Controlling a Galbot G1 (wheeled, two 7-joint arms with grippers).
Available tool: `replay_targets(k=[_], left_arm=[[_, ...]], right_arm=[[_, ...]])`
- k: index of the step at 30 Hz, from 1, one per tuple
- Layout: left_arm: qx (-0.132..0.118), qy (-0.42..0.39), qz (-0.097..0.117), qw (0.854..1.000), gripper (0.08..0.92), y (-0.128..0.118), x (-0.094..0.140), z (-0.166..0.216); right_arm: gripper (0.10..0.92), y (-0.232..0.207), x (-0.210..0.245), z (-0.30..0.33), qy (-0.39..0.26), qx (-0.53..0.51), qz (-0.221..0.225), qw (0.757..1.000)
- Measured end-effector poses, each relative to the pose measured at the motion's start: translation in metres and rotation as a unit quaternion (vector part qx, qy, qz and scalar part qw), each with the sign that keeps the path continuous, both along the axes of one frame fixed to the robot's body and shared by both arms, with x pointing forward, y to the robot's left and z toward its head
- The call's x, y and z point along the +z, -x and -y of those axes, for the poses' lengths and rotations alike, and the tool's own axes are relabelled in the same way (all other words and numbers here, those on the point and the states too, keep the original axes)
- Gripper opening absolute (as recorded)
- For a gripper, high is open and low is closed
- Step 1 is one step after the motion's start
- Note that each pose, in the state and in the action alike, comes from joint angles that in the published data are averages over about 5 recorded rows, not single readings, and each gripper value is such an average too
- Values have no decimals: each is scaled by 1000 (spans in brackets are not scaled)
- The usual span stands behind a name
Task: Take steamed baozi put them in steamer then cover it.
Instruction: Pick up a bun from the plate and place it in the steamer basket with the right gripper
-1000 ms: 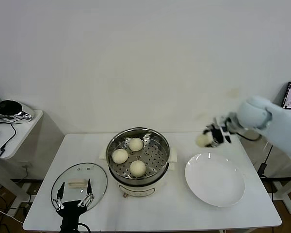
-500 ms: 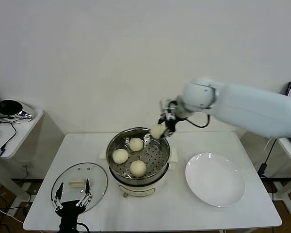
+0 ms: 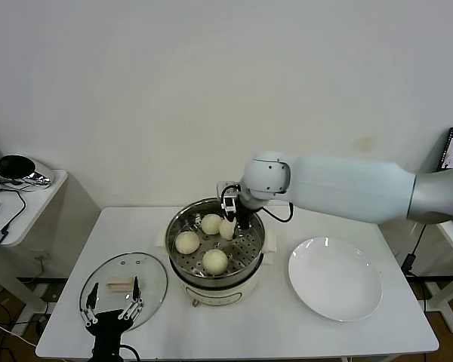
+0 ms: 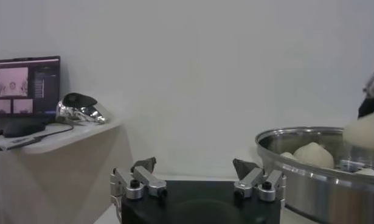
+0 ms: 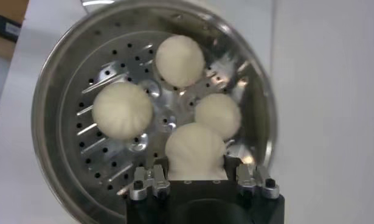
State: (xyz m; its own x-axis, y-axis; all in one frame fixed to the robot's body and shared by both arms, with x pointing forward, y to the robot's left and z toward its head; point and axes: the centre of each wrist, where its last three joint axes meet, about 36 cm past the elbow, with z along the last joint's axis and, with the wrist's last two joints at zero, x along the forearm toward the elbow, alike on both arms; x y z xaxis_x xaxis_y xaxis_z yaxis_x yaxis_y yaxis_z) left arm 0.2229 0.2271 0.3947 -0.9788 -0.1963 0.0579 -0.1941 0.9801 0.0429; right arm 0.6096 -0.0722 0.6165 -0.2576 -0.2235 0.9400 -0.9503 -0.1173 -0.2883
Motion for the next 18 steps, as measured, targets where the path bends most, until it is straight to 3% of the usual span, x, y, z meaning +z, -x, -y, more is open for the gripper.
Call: replay_targets(k=[15,18], left_arm=[[1,1,0,1000,823,1,-1,0],[2,1,-1,1000,823,1,-1,0]], right_arm=[[569,2,-27,9,12,-18,-6,1000],[609,2,-29,13,12,-22,-4,1000]])
